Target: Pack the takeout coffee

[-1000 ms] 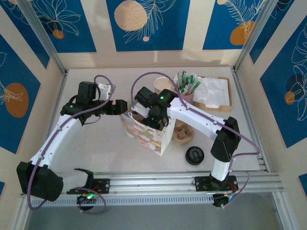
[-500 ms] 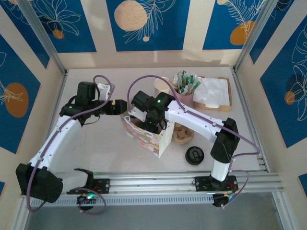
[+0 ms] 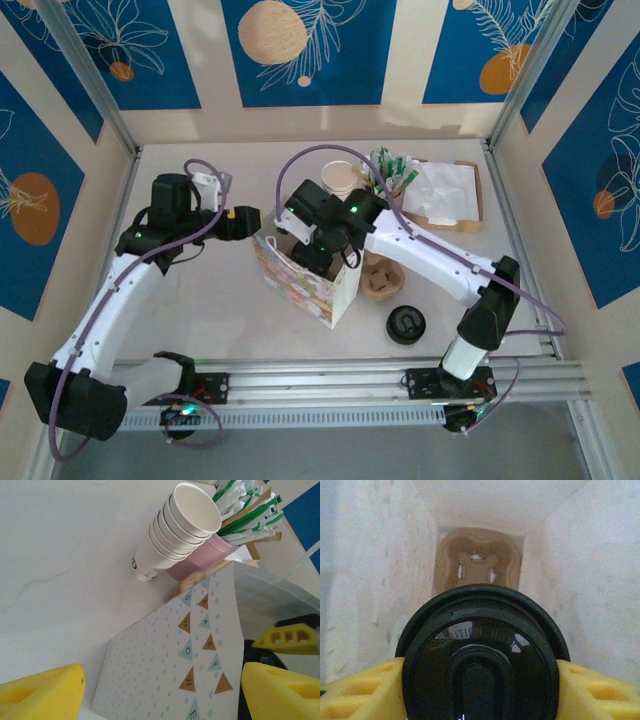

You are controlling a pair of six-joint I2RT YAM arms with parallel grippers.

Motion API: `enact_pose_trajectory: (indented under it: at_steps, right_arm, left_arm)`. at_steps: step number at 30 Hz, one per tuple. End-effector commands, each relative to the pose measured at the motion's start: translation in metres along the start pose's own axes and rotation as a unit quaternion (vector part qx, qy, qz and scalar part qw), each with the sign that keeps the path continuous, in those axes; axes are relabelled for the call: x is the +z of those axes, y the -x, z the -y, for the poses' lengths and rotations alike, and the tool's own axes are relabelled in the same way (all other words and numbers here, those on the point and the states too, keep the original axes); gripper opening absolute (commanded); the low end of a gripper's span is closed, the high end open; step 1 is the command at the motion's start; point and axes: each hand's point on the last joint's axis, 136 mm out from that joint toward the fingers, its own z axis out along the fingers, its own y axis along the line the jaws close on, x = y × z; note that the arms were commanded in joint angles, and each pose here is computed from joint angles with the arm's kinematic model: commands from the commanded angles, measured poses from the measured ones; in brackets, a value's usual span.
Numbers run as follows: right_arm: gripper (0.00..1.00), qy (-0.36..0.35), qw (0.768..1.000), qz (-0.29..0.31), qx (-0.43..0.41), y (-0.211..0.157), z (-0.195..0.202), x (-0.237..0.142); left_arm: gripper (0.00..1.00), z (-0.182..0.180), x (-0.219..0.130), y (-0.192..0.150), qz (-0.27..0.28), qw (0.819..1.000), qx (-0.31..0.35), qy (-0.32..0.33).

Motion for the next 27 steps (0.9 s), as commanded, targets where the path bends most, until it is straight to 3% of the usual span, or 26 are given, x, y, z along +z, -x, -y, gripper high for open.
enact_pose_trajectory:
  at_steps: [1, 8, 16, 27]
  right_arm:
    - [0.50, -0.014, 0.998, 0.052, 0.011, 0.015, 0.004, -0.033]
    - [0.50, -0.041, 0.994, 0.095, 0.020, 0.024, 0.012, -0.067]
    - [0.50, -0.052, 0.989, 0.131, 0.036, 0.031, 0.014, -0.101]
    - [0.51, -0.065, 0.994, 0.086, 0.018, 0.036, 0.012, -0.077]
  left_arm:
    - [0.82, 0.005, -0.009, 0.008, 0.033, 0.999, 0.013, 0.006]
    - [0.83, 0.002, -0.021, 0.016, 0.068, 0.997, 0.023, 0.027]
    - [0.83, 0.000, -0.021, 0.016, 0.067, 0.997, 0.021, 0.031]
    - [0.83, -0.003, -0.020, 0.015, 0.062, 0.997, 0.017, 0.036]
